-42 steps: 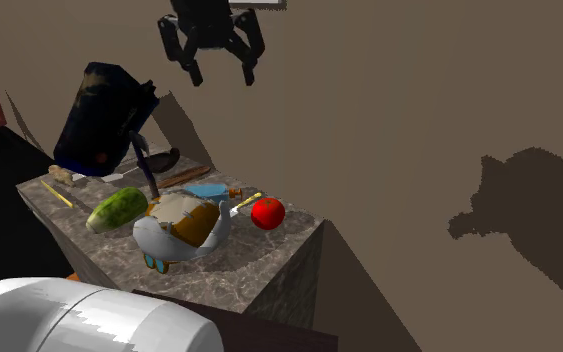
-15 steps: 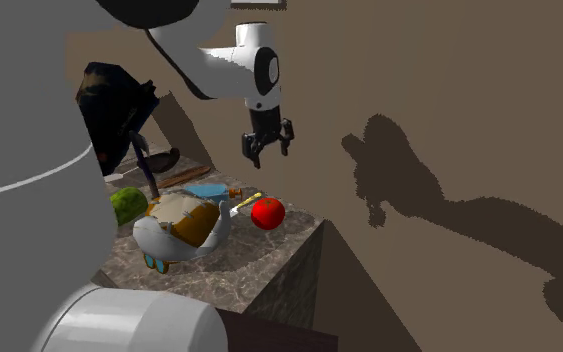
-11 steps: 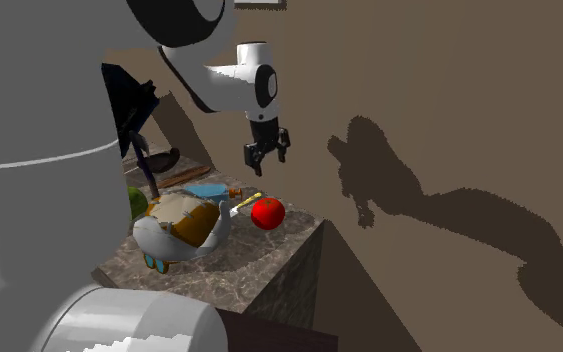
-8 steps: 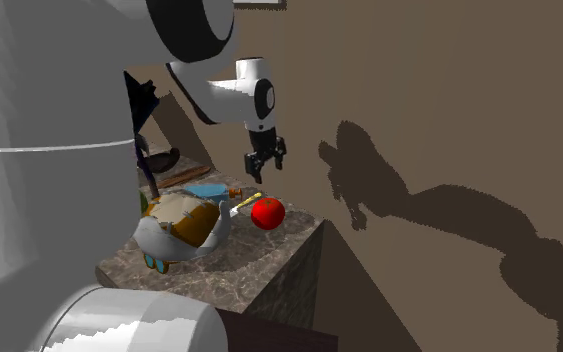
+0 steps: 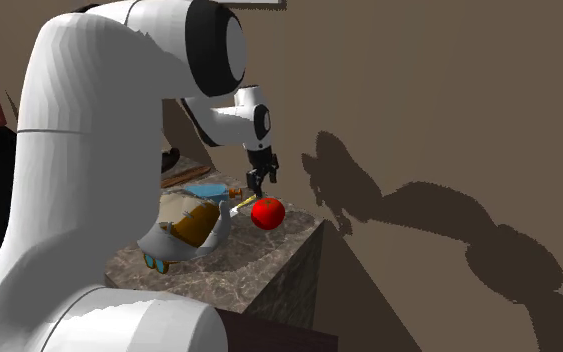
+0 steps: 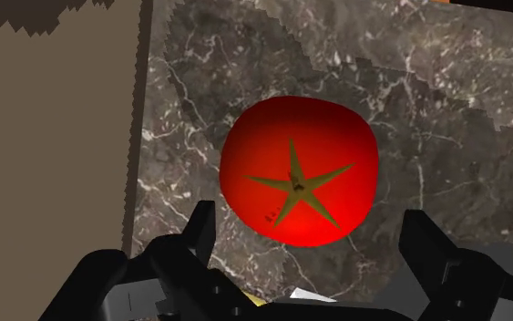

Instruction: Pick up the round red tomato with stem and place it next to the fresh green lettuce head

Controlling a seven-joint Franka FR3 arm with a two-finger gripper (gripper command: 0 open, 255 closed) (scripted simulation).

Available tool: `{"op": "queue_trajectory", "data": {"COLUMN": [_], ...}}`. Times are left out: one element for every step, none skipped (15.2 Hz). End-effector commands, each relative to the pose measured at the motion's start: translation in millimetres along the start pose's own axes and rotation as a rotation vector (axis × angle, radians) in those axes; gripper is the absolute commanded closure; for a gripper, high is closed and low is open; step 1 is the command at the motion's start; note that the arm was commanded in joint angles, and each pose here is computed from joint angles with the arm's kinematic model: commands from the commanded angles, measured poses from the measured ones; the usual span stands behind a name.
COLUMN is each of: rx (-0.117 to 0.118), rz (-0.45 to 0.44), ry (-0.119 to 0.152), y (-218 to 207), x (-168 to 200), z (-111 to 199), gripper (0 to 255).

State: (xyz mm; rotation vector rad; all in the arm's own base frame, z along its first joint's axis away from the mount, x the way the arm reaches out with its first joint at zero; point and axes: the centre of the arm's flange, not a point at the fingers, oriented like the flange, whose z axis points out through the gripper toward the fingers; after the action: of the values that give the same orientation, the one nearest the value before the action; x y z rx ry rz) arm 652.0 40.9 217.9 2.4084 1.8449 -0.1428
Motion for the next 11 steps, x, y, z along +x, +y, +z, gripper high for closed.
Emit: {"op": "queue_trajectory", "data": {"rx": [0.000,0.000,0.000,0.000,0.000,0.000,0.000,0.000,0.000,0.000,0.000], "rz": [-0.007,-0.007,-0.007,-0.007,-0.007,-0.007,-0.007,-0.007,-0.007,-0.007,-0.007], "ry": [-0.001,-0.001,-0.001,-0.001,-0.001,-0.001,-0.001,-0.001,-0.001,-0.001,-0.001], "y": [0.1,0.1,0.1,0.1,0.1,0.1,0.1,0.1,0.1,0.1,0.1], "x": [1.9,1.9,1.9,1.9,1.9,1.8,1.8,1.8,1.8,1.8,1.8], "z": [11.8,17.1,22.4,27.7,33.0,36.0,36.0,36.0,36.0,36.0,36.0], "gripper": [0,0,0,0,0,0,0,0,0,0,0]}}
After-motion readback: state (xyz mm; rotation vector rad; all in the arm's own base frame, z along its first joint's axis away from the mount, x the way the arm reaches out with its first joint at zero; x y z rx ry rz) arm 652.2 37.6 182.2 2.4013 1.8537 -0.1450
